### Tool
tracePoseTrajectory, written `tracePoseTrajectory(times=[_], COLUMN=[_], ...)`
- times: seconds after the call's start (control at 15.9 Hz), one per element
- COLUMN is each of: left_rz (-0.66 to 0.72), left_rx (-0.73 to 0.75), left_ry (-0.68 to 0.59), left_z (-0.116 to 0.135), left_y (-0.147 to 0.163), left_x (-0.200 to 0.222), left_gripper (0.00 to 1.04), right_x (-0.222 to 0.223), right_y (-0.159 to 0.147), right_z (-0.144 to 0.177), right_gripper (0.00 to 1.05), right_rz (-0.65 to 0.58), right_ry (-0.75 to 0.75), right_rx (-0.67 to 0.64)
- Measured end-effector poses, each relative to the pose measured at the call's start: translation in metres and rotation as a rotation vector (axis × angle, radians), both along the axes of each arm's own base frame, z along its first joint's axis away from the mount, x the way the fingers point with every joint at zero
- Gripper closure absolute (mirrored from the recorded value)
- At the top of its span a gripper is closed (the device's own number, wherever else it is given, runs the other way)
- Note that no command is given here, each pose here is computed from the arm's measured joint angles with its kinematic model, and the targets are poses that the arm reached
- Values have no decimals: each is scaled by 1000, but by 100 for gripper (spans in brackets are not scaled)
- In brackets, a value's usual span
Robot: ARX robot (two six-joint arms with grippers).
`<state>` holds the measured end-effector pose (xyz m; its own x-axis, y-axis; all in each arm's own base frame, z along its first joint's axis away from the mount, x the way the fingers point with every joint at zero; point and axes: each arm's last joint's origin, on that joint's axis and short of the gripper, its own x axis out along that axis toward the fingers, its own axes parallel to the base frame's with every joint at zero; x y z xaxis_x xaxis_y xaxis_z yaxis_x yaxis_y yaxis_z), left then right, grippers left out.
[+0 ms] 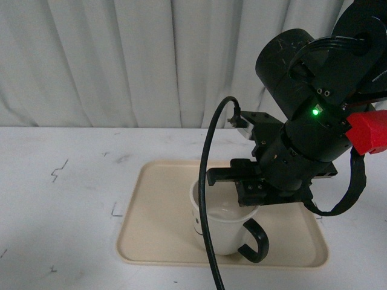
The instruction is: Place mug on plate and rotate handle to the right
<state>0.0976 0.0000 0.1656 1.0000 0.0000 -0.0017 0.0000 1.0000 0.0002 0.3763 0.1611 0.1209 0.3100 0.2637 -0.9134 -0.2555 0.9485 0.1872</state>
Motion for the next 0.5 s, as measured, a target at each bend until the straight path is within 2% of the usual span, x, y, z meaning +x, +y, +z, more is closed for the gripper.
tracePoseTrajectory(times=[0.19,0.31,0.5], left_rz=[0,0,0], left_rx=[0,0,0], left_ry=[0,0,0], left_z=[0,0,0], left_y=[0,0,0], left_x=[0,0,0], left_gripper=[7,7,7], right_x=[6,19,44], right_y=[1,-1,-8], right_z=[13,37,61], right_gripper=[103,102,102], right_rz=[35,125,339], right_ry=[6,-15,-104], right_rx=[-2,29,-91])
